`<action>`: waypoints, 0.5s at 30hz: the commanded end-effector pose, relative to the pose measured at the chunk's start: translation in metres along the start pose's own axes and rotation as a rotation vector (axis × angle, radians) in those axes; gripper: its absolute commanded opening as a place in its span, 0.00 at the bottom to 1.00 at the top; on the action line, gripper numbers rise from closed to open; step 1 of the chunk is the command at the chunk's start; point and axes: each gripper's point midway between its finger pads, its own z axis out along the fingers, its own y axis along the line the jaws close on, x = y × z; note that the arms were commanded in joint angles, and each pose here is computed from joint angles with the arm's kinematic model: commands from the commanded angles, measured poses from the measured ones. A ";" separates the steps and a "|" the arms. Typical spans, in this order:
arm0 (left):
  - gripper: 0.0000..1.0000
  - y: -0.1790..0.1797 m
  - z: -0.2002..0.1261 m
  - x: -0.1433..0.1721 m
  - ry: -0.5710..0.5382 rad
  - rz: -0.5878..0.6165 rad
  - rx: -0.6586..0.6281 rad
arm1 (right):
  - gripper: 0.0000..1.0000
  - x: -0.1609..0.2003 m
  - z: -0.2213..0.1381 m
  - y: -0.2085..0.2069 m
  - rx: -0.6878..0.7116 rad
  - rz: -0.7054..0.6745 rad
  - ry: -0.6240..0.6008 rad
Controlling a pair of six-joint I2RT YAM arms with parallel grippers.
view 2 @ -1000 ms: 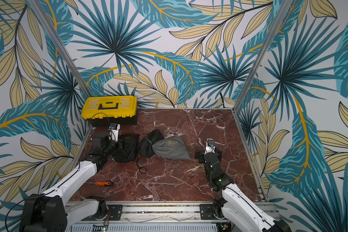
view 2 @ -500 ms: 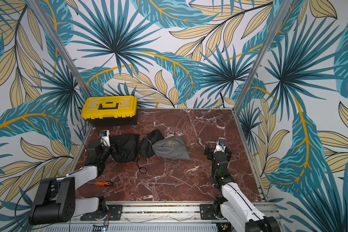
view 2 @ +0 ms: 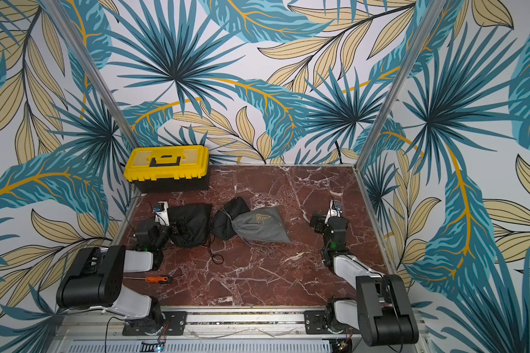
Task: Pack away hair dryers
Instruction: Reset both arms
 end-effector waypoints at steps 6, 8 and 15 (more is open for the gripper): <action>0.99 -0.001 0.008 -0.017 -0.014 0.013 0.019 | 0.99 -0.004 -0.007 -0.017 0.047 -0.081 -0.028; 0.99 0.000 0.009 -0.017 -0.013 0.011 0.016 | 1.00 -0.011 -0.005 -0.027 0.052 0.008 -0.102; 0.99 -0.001 0.010 -0.017 -0.012 0.014 0.018 | 0.99 0.010 0.014 -0.021 -0.004 0.024 -0.107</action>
